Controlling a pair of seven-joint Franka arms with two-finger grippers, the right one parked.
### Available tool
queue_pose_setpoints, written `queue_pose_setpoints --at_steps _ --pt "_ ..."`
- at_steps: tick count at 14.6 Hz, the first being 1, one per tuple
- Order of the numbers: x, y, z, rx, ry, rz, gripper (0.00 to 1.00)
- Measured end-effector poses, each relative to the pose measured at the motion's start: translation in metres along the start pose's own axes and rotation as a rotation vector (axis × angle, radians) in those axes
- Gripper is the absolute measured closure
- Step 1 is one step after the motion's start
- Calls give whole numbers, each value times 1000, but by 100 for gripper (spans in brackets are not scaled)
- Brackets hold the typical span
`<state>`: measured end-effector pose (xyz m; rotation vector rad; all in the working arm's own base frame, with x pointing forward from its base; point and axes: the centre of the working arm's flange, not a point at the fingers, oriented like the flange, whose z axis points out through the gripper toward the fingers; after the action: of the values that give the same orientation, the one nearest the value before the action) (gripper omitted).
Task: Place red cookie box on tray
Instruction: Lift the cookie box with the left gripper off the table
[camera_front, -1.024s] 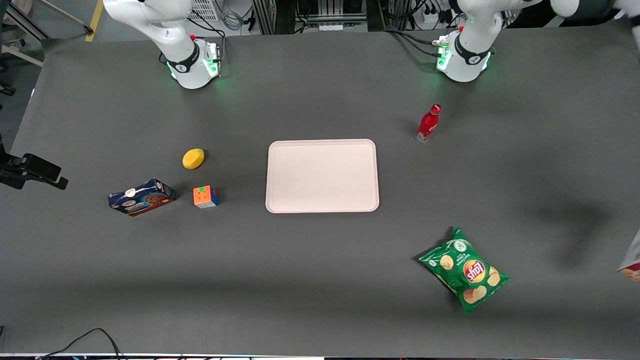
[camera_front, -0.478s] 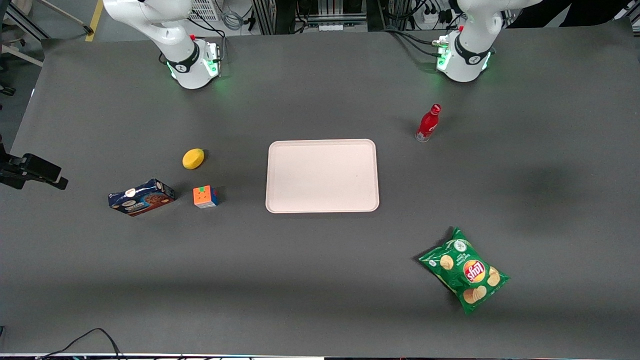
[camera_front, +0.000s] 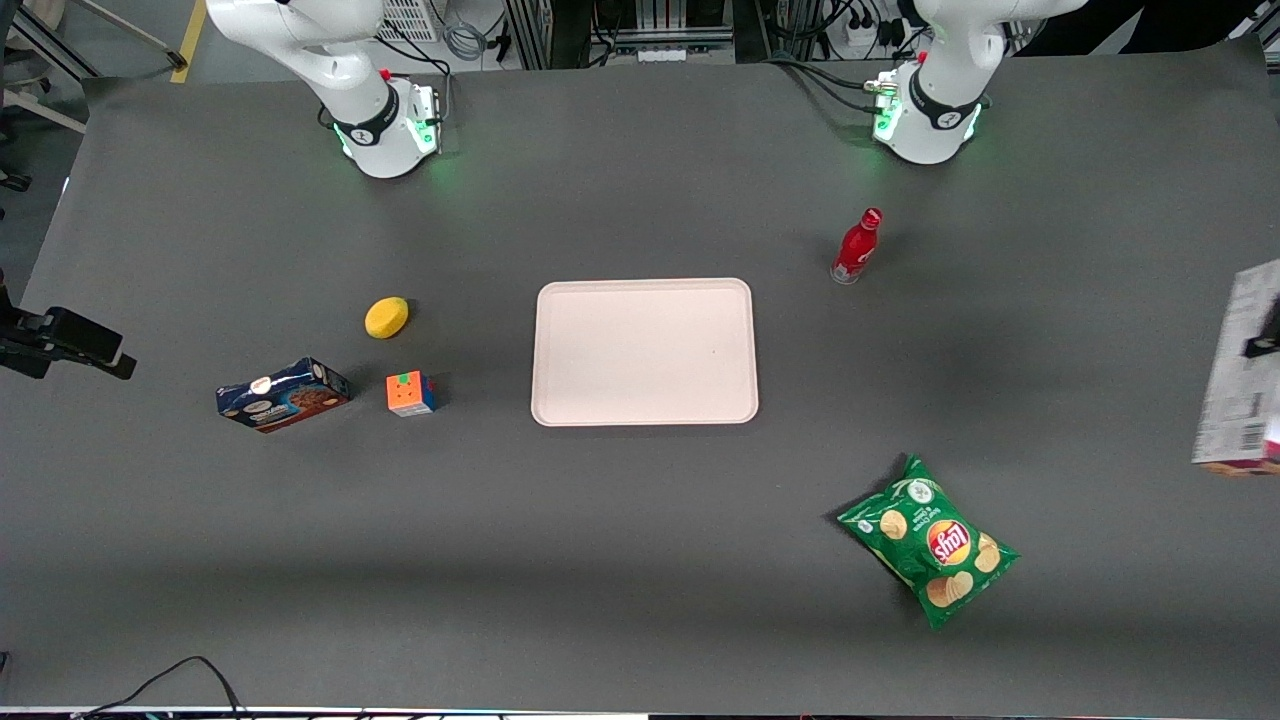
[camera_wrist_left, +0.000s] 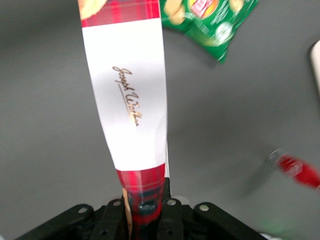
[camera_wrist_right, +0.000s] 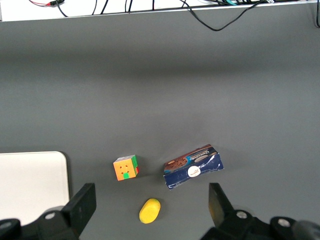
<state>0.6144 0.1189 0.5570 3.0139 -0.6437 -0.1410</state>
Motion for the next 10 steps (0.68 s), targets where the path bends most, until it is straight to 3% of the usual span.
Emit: queue_pose_setpoints --at_steps 3,6,10 --pt "36 84 -10 -13 -15 -131 78" --pt "69 165 -6 2 -29 -266 78" --pt "94 290 -5 -12 -36 -421 78"
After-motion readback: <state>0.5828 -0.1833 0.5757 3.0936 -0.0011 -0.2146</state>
